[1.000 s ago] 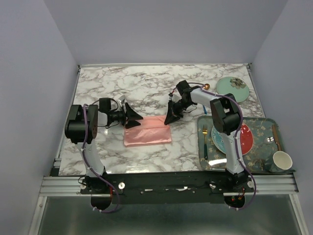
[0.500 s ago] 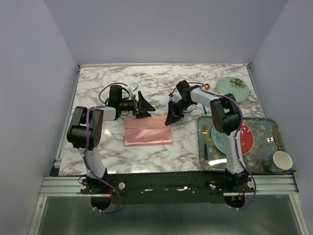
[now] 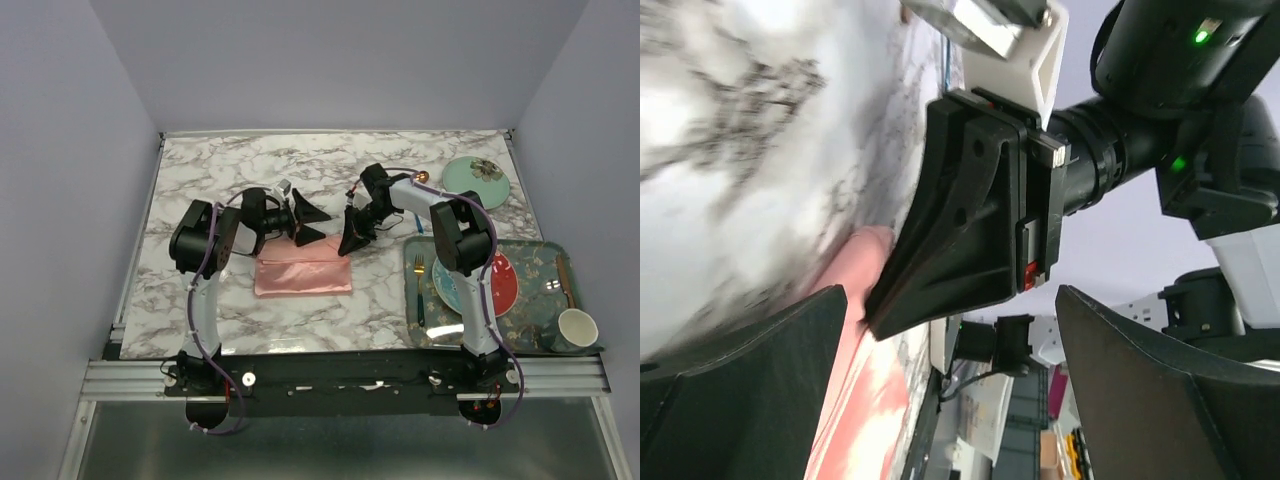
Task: Fold the napkin into a case and place the utensils inside
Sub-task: Smooth out the 2/3-rectangle-folded napkin at the center of the board, then pick up the 2/3-rectangle-folded napkin from the center of the board.
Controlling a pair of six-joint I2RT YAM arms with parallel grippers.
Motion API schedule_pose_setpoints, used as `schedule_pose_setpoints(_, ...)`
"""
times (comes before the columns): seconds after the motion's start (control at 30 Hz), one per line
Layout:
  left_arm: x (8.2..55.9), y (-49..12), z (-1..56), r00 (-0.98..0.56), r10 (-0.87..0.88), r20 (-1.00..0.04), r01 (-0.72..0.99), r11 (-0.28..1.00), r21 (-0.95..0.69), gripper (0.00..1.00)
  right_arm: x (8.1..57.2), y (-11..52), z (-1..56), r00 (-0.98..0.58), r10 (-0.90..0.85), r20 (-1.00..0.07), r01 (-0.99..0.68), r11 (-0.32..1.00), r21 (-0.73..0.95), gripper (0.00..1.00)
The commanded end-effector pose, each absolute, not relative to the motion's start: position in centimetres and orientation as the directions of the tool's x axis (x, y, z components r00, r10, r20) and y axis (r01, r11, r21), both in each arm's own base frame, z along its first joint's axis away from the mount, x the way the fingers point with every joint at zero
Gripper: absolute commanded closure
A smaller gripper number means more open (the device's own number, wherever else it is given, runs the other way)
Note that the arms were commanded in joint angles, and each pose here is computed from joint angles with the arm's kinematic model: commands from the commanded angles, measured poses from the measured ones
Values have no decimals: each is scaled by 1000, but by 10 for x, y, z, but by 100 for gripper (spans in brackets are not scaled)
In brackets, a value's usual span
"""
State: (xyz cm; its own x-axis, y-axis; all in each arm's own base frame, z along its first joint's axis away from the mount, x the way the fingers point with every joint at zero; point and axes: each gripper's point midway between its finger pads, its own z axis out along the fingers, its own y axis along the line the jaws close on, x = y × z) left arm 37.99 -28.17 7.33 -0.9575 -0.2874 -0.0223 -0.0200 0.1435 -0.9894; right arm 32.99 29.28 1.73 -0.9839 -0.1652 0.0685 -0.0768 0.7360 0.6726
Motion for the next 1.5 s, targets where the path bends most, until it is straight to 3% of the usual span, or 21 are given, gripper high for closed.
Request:
schedule_pose_setpoints(0.0, 377, -233, 41, -933, -360, 14, -101, 226, -969, 1, 322, 250, -42, -983, -145, 110, -80, 887, 454, 79)
schedule_pose_setpoints(0.07, 370, -210, 32, -925, -377, 57, -162, 253, -954, 1, 322, 249, -42, -984, -145, 108, -83, 891, 446, 80)
schedule_pose_setpoints(0.17, 370, -174, 34, -927, -374, -33, -92, 312, -946, 1, 323, 247, -43, -984, -144, 107, -83, 895, 438, 79)
schedule_pose_setpoints(0.2, 359, -171, 33, -934, -357, 7, -132, 327, -936, 1, 322, 247, -43, -984, -142, 109, -81, 896, 437, 80)
schedule_pose_setpoints(0.23, 359, -155, 28, -937, -344, -61, -73, 365, -928, 1, 321, 247, -43, -983, -144, 112, -81, 895, 439, 80)
schedule_pose_setpoints(0.27, 351, -145, 26, -940, -342, -7, -130, 376, -917, 1, 321, 247, -43, -983, -143, 111, -80, 895, 439, 80)
schedule_pose_setpoints(0.3, 353, -130, 31, -934, -357, -26, -122, 385, -915, 1, 321, 247, -42, -983, -144, 112, -81, 895, 438, 80)
schedule_pose_setpoints(0.37, 345, -110, 32, -944, -322, -68, -85, 437, -895, 1, 321, 247, -42, -983, -148, 109, -86, 893, 441, 80)
schedule_pose_setpoints(0.5, 361, -83, 69, -923, -270, -273, 94, 531, -842, 1, 326, 251, -38, -984, -157, 89, -99, 883, 460, 80)
schedule_pose_setpoints(0.6, 378, -86, 102, -887, -271, -374, 179, 544, -819, 16, 330, 254, -34, -983, -170, 68, -119, 876, 468, 80)
schedule_pose_setpoints(0.63, 380, -89, 106, -881, -256, -397, 203, 552, -809, 26, 331, 255, -34, -983, -173, 63, -124, 874, 471, 80)
schedule_pose_setpoints(0.67, 385, -101, 114, -868, -202, -453, 268, 578, -771, 52, 332, 255, -34, -982, -178, 57, -131, 874, 468, 80)
schedule_pose_setpoints(0.7, 378, -110, 121, -865, -150, -478, 307, 595, -742, 63, 333, 255, -33, -982, -180, 53, -135, 874, 467, 80)
schedule_pose_setpoints(0.73, 376, -119, 123, -815, -28, -578, 442, 617, -652, 71, 335, 255, -33, -982, -184, 46, -142, 873, 467, 81)
schedule_pose_setpoints(0.77, 367, -144, 125, -770, 101, -630, 549, 609, -572, 75, 336, 255, -33, -982, -184, 42, -144, 873, 466, 81)
schedule_pose_setpoints(0.8, 357, -150, 129, -713, 194, -673, 624, 614, -483, 73, 336, 255, -32, -980, -194, 35, -156, 872, 465, 82)
schedule_pose_setpoints(0.87, 340, -159, 118, -589, 352, -727, 750, 573, -330, 57, 339, 256, -31, -979, -204, 21, -171, 870, 462, 82)
schedule_pose_setpoints(0.97, 313, -180, 115, -289, 581, -761, 908, 419, -25, 46, 337, 256, -31, -976, -217, 18, -185, 870, 457, 82)
schedule_pose_setpoints(1.07, 277, -194, 97, -24, 705, -709, 946, 246, 212, 44, 337, 256, -32, -975, -221, 18, -189, 871, 453, 82)
schedule_pose_setpoints(1.2, 229, -216, 77, 210, 750, -628, 917, 72, 392, 45, 337, 258, -31, -973, -229, 9, -200, 869, 452, 82)
schedule_pose_setpoints(1.47, 213, -222, 47, 336, 786, -519, 872, -52, 487, 45, 334, 259, -33, -972, -233, 17, -201, 871, 447, 82)
